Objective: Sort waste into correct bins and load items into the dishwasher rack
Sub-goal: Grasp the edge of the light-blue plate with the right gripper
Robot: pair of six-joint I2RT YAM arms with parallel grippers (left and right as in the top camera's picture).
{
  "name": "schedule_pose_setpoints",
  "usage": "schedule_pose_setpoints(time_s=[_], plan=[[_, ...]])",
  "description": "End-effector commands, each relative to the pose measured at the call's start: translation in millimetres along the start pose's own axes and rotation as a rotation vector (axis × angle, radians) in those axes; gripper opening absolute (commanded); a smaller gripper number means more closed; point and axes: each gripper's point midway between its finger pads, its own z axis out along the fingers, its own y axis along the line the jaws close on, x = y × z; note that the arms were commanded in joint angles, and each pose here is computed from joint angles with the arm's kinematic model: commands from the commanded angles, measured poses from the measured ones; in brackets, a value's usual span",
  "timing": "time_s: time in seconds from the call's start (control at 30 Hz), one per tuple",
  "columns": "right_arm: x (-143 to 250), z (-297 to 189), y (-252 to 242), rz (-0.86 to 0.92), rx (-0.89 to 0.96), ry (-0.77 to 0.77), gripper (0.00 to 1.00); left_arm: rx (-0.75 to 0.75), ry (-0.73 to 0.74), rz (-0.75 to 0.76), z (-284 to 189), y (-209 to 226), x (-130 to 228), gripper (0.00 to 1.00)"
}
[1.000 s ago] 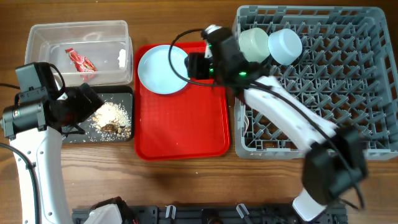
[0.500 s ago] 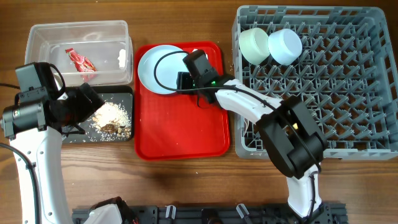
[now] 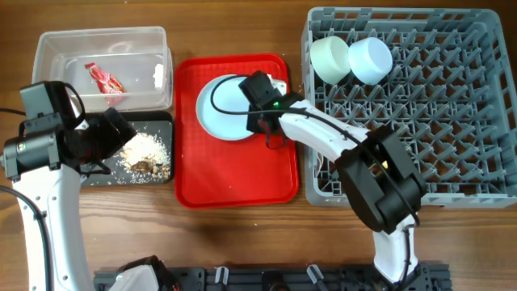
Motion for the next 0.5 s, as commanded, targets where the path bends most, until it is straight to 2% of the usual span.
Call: schedule_pose_setpoints(time_s=[0.0, 0.17, 0.47], plan=[[27.4, 2.9, -25.9, 0.016, 0.093, 0.089, 0.24, 0.009, -0.005, 0.012, -2.4, -0.7, -0.7, 1.00], [41.3, -0.3, -32.3, 0.013, 0.112, 0.152, 0.04, 0.009, -0.005, 0.012, -2.4, -0.7, -0.7, 1.00], [56.9, -3.1, -27.1, 0.011, 0.072, 0.235, 0.04, 0.009, -0.005, 0.012, -2.4, -0.7, -0.6, 1.00]])
